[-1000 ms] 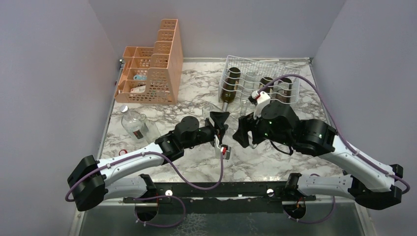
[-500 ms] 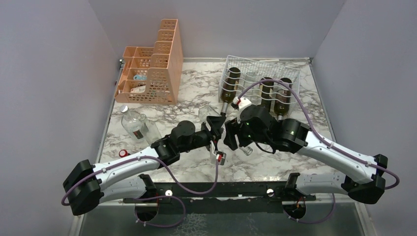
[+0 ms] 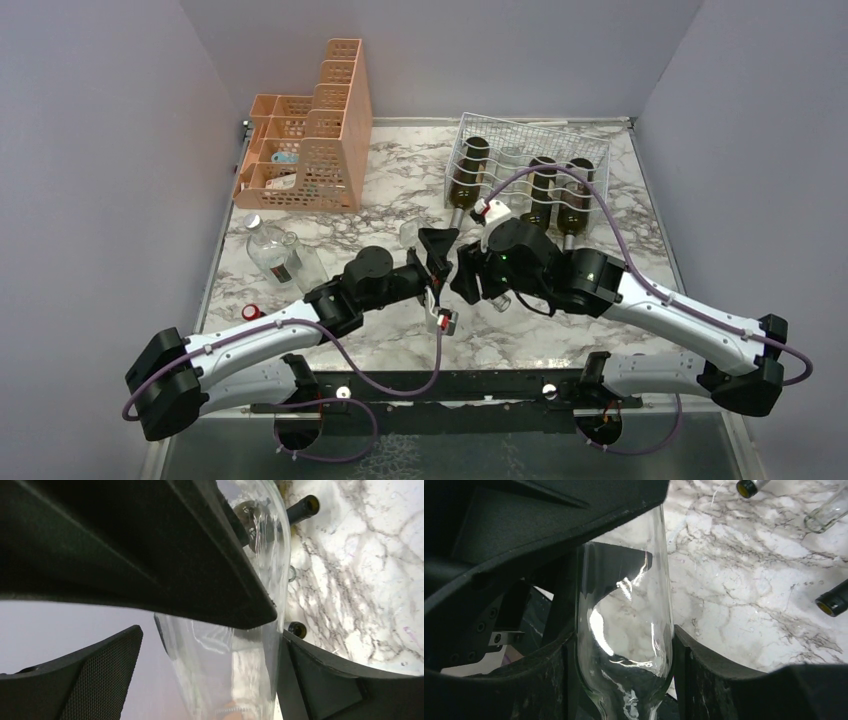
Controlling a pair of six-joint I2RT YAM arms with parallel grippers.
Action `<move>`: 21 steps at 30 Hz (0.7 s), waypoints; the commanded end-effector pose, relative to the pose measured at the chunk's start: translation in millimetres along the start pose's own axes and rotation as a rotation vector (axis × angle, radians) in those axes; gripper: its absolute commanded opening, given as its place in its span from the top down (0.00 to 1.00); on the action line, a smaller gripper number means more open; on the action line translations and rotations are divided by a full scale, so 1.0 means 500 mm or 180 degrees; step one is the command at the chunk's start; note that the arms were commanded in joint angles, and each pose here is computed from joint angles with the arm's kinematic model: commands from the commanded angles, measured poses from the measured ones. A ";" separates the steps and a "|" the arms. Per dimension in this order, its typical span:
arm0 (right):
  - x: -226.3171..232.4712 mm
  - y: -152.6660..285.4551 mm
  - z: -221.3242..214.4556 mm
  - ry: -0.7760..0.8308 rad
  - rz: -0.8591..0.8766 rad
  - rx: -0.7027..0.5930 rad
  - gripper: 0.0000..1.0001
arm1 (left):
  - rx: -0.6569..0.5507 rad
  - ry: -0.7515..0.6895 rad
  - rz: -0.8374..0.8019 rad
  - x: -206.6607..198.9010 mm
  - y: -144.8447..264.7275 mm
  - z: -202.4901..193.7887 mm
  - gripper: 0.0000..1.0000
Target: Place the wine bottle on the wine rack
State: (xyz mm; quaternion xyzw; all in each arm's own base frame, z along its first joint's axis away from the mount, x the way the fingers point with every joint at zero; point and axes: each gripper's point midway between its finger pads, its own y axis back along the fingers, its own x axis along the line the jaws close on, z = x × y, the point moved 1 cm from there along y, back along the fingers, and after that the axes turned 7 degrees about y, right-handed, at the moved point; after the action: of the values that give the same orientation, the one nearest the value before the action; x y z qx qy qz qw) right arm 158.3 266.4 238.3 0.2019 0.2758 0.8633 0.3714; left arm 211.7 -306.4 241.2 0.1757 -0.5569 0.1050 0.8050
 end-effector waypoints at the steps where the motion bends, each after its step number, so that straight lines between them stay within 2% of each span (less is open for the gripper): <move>1: -0.042 0.034 0.075 -0.0199 -0.0389 -0.0649 0.99 | -0.0216 0.0041 0.0351 0.062 0.014 0.035 0.01; 6: -0.109 0.068 0.105 -0.0369 -0.0978 -0.0976 0.99 | -0.0276 0.0313 0.0398 0.058 0.031 0.042 0.01; 11: -0.139 0.084 0.133 -0.0393 -0.1315 -0.1125 0.99 | -0.0357 0.0695 0.0518 0.071 0.053 0.054 0.01; 17: -0.174 0.078 0.179 -0.0350 -0.1581 -0.1163 0.99 | -0.0365 0.2086 0.1134 0.156 0.087 0.053 0.01; 21: -0.212 0.061 0.216 -0.0444 -0.1505 -0.1209 0.99 | -0.0177 0.3144 0.1894 0.223 0.121 0.015 0.01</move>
State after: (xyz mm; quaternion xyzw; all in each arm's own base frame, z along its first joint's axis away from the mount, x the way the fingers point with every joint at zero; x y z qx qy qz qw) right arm 238.0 207.9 284.2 0.1190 0.1981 0.7723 0.5918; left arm 203.4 -281.5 303.9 0.0386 -0.3330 0.2431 0.9102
